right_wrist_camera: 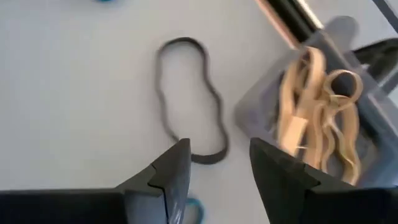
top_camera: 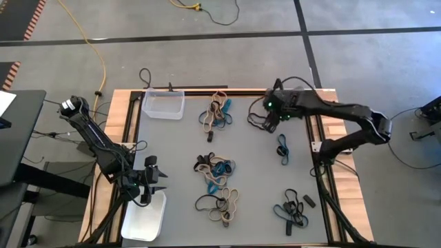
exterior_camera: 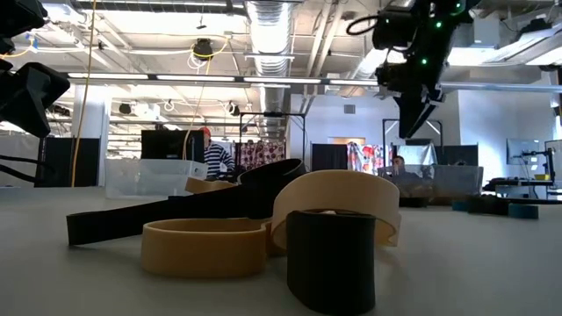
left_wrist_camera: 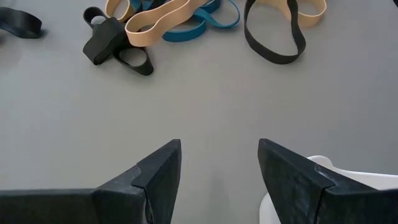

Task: Sort rubber bands into baskets
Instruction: Put the white rubber band into the black transparent bin

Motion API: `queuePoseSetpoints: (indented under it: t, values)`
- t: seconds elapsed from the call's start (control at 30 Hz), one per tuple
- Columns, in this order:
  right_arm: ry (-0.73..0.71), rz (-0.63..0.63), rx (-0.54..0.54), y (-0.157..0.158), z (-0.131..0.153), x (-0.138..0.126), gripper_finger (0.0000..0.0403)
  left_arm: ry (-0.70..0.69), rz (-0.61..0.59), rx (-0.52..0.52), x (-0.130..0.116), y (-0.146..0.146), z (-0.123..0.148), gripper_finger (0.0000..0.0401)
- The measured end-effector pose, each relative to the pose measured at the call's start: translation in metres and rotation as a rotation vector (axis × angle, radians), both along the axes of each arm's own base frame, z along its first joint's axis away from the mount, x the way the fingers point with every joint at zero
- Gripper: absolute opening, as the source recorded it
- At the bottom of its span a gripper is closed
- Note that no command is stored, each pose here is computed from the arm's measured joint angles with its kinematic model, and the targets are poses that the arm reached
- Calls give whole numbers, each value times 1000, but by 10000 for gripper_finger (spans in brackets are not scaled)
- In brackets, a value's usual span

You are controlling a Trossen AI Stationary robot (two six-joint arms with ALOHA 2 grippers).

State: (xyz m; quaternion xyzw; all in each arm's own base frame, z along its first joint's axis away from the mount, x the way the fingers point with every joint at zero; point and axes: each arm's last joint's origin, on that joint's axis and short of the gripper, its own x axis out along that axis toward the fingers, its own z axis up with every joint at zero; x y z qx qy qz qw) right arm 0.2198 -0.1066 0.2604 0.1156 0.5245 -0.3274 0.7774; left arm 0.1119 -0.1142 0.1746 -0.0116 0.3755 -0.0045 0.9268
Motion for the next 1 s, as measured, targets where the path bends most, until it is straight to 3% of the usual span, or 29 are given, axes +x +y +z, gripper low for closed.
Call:
queuePoseSetpoints:
  t: [0.43,0.77,1.0]
  values:
    - [19,114,78,72,-7,19,191,0,0,0,0,0,0,206]
    - [38,173,150,149,-20,8,191,0,0,0,0,0,0,206]
    - [12,293,180,201,-31,-9,191,0,0,0,0,0,0,206]
